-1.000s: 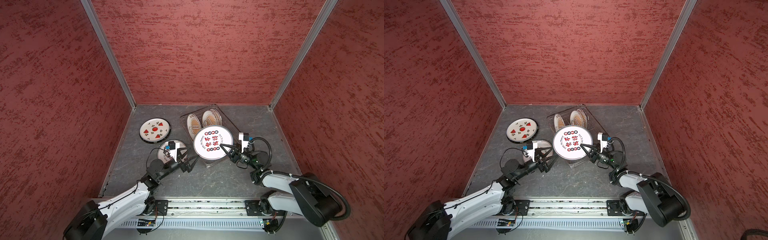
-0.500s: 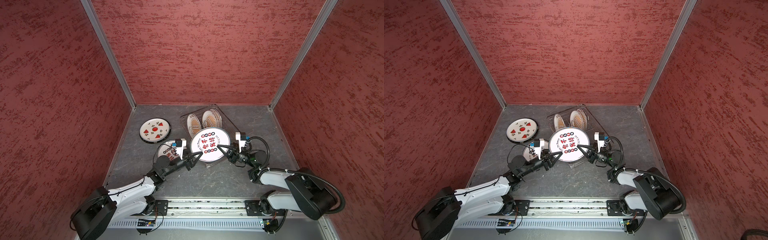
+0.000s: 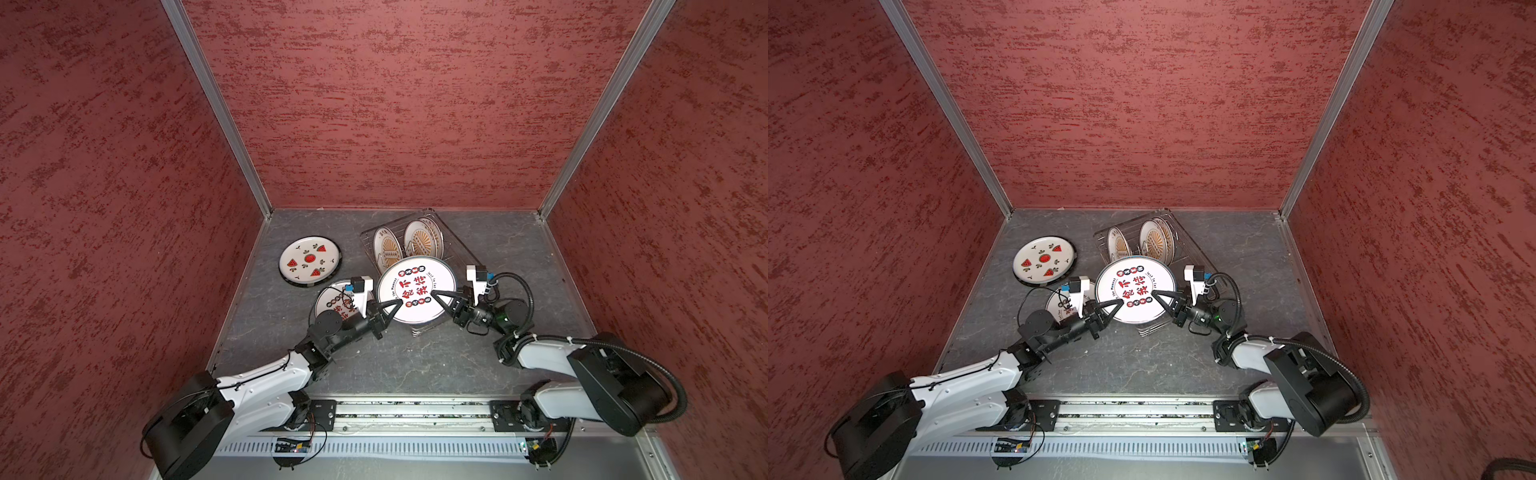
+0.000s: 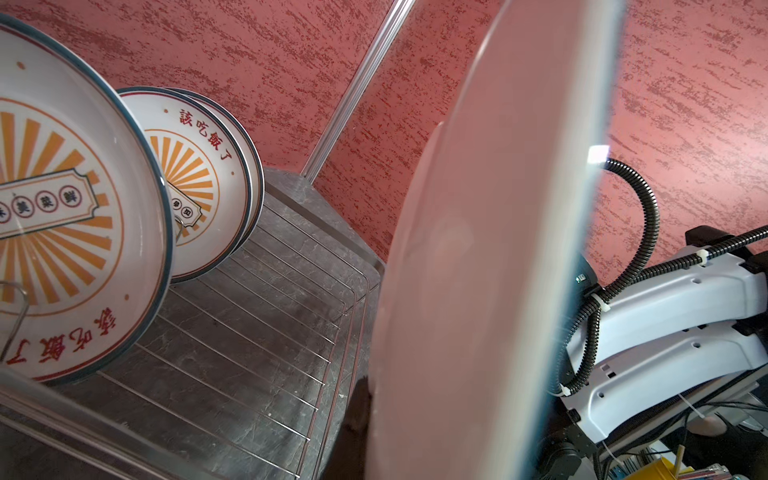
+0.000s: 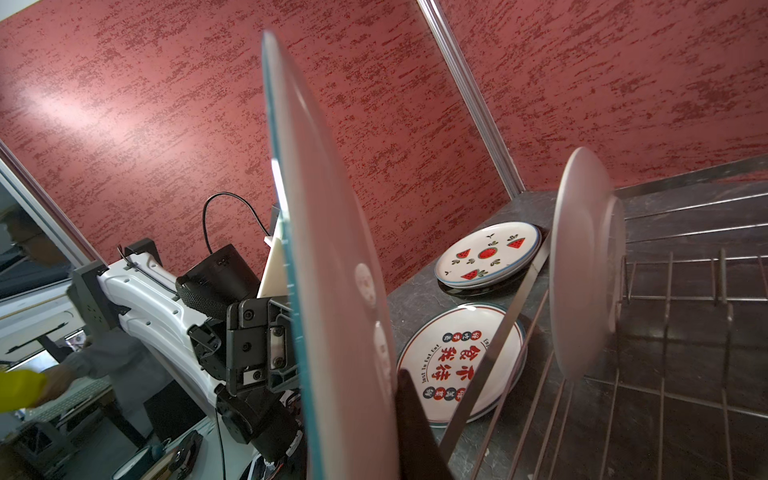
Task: Unload the plates from the dish rack
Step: 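Open the right gripper while the left carries the plate toward the table stack, then lower the plate onto the red-lettered stack with the left gripper while the right withdraws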
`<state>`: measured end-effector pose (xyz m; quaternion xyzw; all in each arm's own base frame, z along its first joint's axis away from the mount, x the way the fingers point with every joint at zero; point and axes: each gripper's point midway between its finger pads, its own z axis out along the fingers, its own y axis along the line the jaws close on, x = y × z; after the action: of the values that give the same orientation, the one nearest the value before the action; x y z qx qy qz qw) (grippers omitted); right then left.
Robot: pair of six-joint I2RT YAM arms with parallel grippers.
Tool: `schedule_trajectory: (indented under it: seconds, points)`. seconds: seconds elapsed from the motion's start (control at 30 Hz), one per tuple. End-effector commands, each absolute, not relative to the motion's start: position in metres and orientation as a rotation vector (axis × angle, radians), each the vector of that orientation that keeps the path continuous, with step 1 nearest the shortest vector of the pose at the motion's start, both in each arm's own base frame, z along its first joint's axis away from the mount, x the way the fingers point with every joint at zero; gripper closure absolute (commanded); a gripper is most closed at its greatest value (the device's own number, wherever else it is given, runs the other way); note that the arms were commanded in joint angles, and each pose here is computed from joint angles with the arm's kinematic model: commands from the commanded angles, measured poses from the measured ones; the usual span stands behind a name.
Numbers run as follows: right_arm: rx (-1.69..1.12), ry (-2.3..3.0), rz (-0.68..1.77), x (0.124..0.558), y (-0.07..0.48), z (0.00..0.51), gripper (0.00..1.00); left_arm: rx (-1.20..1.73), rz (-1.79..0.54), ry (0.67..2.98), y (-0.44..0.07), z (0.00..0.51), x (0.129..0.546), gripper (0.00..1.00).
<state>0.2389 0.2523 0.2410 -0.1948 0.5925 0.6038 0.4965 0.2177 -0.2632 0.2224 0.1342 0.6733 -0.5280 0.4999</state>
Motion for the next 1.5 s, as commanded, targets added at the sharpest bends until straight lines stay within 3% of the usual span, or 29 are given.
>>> schedule_trajectory:
  seconds: [0.0, 0.1, 0.17, 0.4, 0.43, 1.1, 1.47]
  points:
    - [-0.519, 1.349, 1.474, 0.236, 0.258, 0.262, 0.85, 0.353, -1.327, 1.559, -0.267, 0.243, 0.211, 0.94]
    - [-0.523, 1.354, 1.482, 0.236, 0.259, 0.261, 0.82, 0.344, -1.331, 1.555, -0.265, 0.245, 0.211, 0.94]
    - [-0.531, 1.359, 1.488, 0.236, 0.261, 0.261, 0.74, 0.334, -1.344, 1.555, -0.264, 0.246, 0.21, 0.96]
    - [-0.513, 1.399, 1.493, 0.241, 0.265, 0.256, 0.18, 0.32, -1.365, 1.536, -0.256, 0.251, 0.204, 0.97]
    - [-0.501, 1.403, 1.488, 0.243, 0.264, 0.256, 0.02, 0.311, -1.361, 1.534, -0.254, 0.251, 0.205, 0.97]
    - [-0.432, 1.439, 1.362, 0.252, 0.258, 0.252, 0.01, -0.23, -1.186, 1.641, -0.158, 0.216, 0.244, 1.0]
    - [-0.568, 1.493, 1.104, 0.25, 0.306, 0.24, 0.01, -0.5, -1.11, 1.633, -0.111, 0.191, 0.238, 1.0]
